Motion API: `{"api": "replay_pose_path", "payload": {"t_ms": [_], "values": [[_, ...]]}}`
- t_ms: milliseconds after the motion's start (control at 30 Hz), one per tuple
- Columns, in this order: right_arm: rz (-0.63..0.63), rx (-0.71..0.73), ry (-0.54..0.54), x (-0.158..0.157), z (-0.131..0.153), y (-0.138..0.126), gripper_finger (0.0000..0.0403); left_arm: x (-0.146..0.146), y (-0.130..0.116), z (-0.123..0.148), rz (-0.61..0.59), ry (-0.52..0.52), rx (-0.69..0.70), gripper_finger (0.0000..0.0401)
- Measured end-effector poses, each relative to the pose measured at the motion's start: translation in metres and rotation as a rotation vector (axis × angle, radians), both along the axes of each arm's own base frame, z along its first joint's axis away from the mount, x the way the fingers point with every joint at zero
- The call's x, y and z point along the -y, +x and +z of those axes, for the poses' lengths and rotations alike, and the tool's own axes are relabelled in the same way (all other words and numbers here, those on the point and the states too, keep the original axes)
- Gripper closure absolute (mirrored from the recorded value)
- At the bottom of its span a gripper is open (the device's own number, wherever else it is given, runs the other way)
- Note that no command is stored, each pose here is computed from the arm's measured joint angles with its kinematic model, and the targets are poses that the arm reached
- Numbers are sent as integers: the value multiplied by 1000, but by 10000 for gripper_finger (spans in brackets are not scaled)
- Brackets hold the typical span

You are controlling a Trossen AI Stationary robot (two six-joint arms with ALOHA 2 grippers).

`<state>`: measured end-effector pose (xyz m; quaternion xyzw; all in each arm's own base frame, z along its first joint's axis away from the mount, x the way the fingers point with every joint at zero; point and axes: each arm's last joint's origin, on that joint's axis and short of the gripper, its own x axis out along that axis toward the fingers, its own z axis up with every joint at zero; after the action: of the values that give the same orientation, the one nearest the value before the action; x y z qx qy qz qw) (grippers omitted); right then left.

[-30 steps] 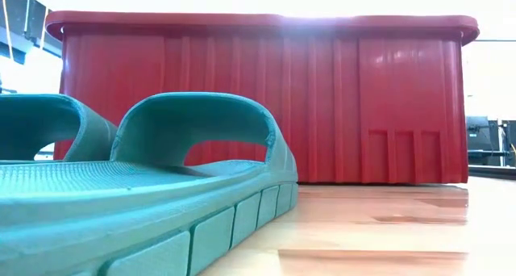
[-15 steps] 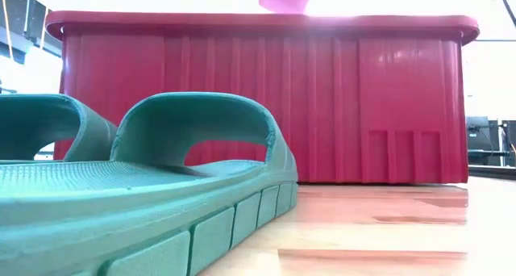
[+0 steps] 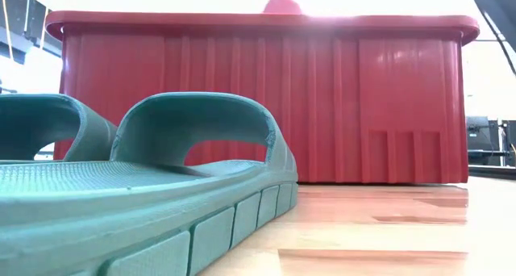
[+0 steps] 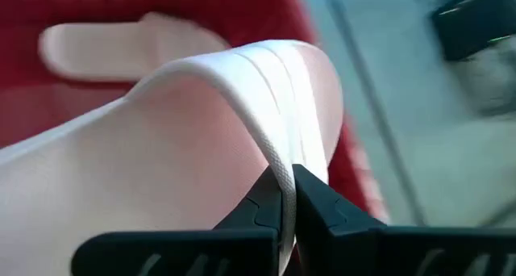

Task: Pick and place slides into bin
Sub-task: Put the pink slide into the red bin

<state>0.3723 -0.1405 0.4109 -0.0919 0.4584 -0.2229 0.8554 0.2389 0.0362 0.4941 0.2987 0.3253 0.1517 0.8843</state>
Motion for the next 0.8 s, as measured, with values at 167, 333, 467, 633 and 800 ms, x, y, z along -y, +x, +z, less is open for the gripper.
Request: {"api": "replay_pose_path", "payload": {"t_ms": [167,333,467,633,800], "values": [[8,-49,43,16,-46,38,403,0,0,0,3,-3,1,272],[-34,-136,58,20,-96,67,403,0,1,-3,2,-4,-10,272],[-68,-216,10,22,-128,82,403,0,4,-9,0,-4,-43,272],[-95,-239,20,30,-157,93,403,-1,10,-19,0,-7,-80,272],[-116,-195,28,35,-166,100,403,-1,13,-26,-2,-6,-101,272]]}}
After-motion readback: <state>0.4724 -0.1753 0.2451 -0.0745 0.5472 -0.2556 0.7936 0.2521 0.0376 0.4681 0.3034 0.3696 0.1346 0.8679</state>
